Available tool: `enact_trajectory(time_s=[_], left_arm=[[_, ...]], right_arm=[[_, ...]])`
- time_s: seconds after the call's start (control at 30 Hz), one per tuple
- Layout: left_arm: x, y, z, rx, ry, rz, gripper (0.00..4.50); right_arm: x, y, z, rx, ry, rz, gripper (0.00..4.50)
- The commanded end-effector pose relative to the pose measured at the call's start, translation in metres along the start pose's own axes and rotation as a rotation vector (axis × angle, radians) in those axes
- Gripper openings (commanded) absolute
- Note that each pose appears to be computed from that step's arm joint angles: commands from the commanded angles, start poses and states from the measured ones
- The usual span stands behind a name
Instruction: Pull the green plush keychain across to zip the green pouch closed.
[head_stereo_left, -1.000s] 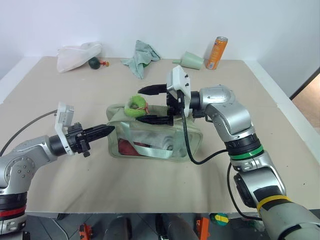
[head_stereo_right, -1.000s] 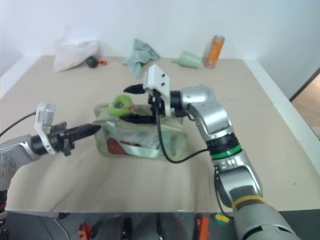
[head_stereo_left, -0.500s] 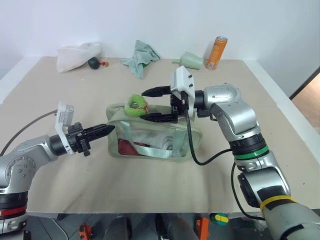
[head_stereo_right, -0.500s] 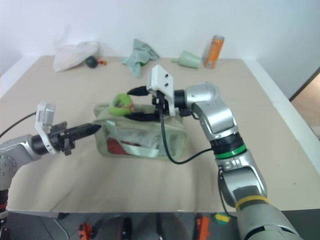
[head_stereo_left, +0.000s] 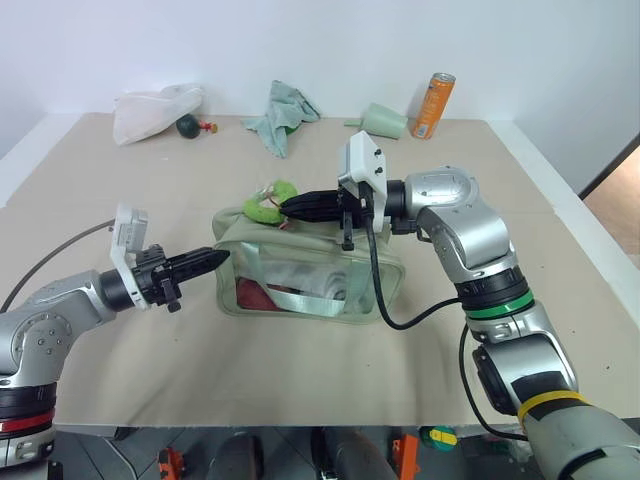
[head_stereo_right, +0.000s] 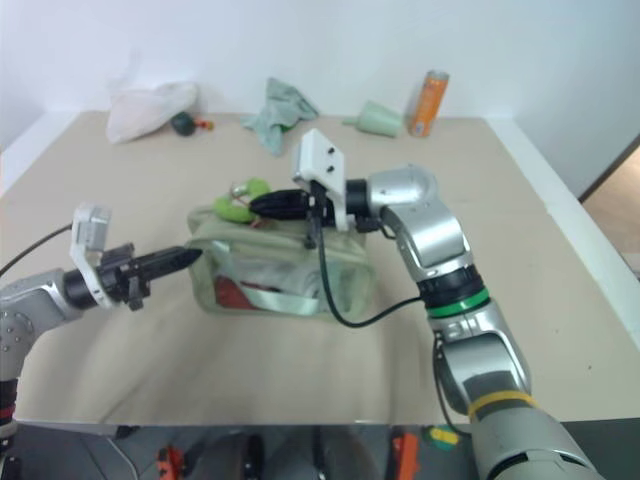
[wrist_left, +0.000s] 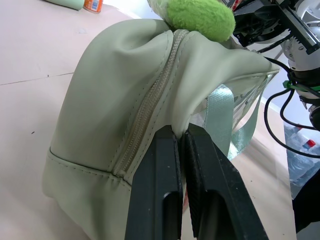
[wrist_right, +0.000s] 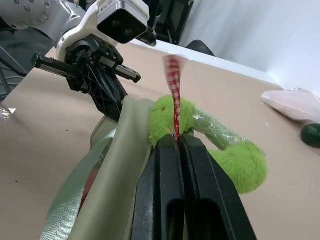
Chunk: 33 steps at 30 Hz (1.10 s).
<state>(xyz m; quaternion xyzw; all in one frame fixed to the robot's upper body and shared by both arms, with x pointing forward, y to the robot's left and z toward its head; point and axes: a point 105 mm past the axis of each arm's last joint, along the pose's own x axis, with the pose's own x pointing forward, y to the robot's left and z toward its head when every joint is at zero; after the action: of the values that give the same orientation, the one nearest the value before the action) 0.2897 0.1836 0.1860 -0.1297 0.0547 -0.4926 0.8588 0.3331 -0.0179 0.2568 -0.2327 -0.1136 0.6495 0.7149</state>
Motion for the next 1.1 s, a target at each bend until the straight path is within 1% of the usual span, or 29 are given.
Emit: enact_trajectory(time_s=[0.03,0.17,0.27,0.33,0.37,0.43,0.47,0.73,0.9,1.1], left_arm=[[0.000,-0.001,0.003,0.015,-0.011,0.001,0.00],[-0.001,-0.001,0.003,0.014,-0.013,0.002,0.00],[-0.001,0.000,0.003,0.014,-0.015,0.006,0.00],[-0.001,0.000,0.003,0.013,-0.015,0.005,0.00],[-0.002,0.000,0.003,0.013,-0.015,0.005,0.00],[-0.002,0.000,0.003,0.013,-0.016,0.006,0.00],[-0.002,0.000,0.003,0.013,-0.017,0.006,0.00],[-0.003,0.001,0.002,0.013,-0.018,0.009,0.00],[-0.003,0.000,0.001,0.013,-0.017,0.009,0.00],[-0.004,0.000,0.002,0.012,-0.023,0.013,0.00]], right_arm=[[-0.002,-0.006,0.018,-0.065,-0.031,-0.009,0.07],[-0.002,-0.008,0.020,-0.069,-0.029,-0.016,0.07],[-0.003,-0.007,0.027,-0.075,-0.050,0.003,0.84],[-0.003,-0.007,0.028,-0.089,-0.047,0.001,1.61],[-0.002,-0.009,0.029,-0.094,-0.045,-0.008,1.82],[-0.001,-0.010,0.028,-0.099,-0.039,-0.010,2.67],[0.000,-0.008,0.027,-0.097,-0.036,0.004,2.80],[0.006,-0.009,0.025,-0.107,-0.028,0.021,2.80],[0.016,-0.017,0.014,-0.169,0.048,0.018,2.80],[0.021,-0.015,0.016,-0.203,0.053,0.065,2.80]])
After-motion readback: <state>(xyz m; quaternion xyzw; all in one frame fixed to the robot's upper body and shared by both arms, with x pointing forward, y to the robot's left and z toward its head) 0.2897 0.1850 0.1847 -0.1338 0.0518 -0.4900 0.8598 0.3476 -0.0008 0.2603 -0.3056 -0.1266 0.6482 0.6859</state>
